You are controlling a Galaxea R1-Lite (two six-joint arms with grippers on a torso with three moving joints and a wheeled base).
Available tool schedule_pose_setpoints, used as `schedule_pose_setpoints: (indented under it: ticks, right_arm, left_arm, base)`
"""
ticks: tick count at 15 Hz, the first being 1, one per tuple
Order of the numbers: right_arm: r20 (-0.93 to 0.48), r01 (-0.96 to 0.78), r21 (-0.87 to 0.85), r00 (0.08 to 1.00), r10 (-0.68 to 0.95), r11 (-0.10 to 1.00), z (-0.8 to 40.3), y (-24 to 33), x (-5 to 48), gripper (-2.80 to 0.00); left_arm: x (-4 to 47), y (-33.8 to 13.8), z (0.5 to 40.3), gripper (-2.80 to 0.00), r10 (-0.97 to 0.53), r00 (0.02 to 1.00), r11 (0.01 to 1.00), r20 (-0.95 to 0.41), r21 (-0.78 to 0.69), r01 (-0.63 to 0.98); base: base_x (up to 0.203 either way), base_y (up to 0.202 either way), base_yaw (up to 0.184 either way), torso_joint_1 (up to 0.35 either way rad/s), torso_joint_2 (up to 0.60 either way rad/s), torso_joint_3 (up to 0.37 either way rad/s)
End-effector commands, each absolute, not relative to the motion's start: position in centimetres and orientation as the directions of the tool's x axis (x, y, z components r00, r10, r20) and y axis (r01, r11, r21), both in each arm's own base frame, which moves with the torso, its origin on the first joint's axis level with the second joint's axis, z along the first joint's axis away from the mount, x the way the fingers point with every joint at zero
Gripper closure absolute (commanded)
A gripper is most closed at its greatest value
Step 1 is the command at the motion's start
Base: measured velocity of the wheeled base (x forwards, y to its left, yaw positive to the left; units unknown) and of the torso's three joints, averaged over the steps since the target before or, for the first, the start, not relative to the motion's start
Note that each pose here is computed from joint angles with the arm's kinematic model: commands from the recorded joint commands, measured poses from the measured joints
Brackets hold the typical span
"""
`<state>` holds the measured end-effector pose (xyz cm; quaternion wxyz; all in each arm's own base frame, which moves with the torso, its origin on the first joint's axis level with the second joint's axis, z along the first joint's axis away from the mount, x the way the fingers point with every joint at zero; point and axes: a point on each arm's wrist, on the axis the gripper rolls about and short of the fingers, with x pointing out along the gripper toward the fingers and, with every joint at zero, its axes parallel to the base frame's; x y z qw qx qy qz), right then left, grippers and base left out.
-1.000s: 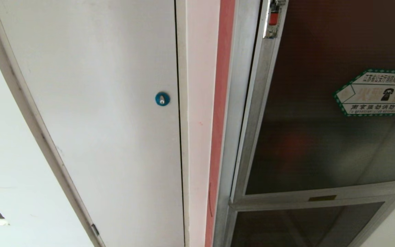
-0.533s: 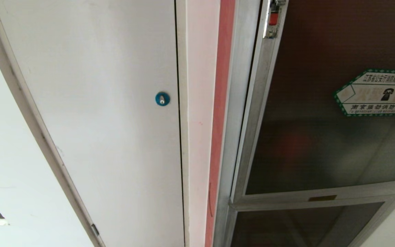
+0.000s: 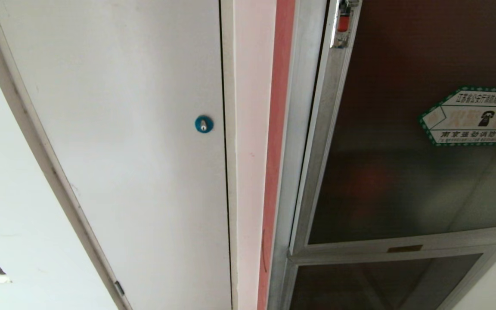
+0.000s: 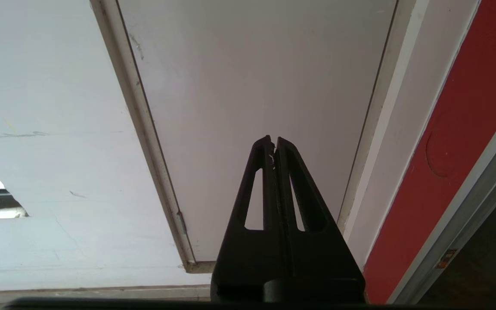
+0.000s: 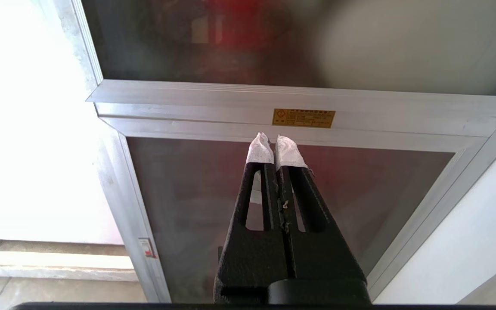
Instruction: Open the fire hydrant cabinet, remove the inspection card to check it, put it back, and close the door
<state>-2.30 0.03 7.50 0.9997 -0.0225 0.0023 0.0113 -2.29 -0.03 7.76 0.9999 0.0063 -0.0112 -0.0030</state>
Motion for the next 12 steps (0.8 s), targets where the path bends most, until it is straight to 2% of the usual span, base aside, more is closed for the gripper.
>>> schedule_pose_setpoints:
  ticks: [1,8,12]
  right_arm:
    - [-0.005,-0.023,-0.044,1.000,0.023,0.999,7.5,0.0,-2.3,0.00]
    - [-0.005,-0.023,-0.043,1.000,0.023,0.999,7.5,0.0,-2.3,0.00]
    - [-0.005,-0.023,-0.044,1.000,0.023,0.999,7.5,0.0,-2.3,0.00]
  left_arm:
    - [-2.2,0.0,7.6,0.00,-0.006,1.000,1.000,0.014,0.012,0.006]
    - [-2.2,0.0,7.7,0.00,0.011,1.000,1.000,0.022,0.024,-0.011]
    - [-2.7,0.0,10.4,0.00,-0.003,0.997,0.999,0.082,0.042,-0.001]
  base:
    - [0.000,0.000,0.000,0.000,0.00,0.000]
    - [0.000,0.000,0.000,0.000,0.00,0.000]
    - [0.000,0.000,0.000,0.000,0.00,0.000]
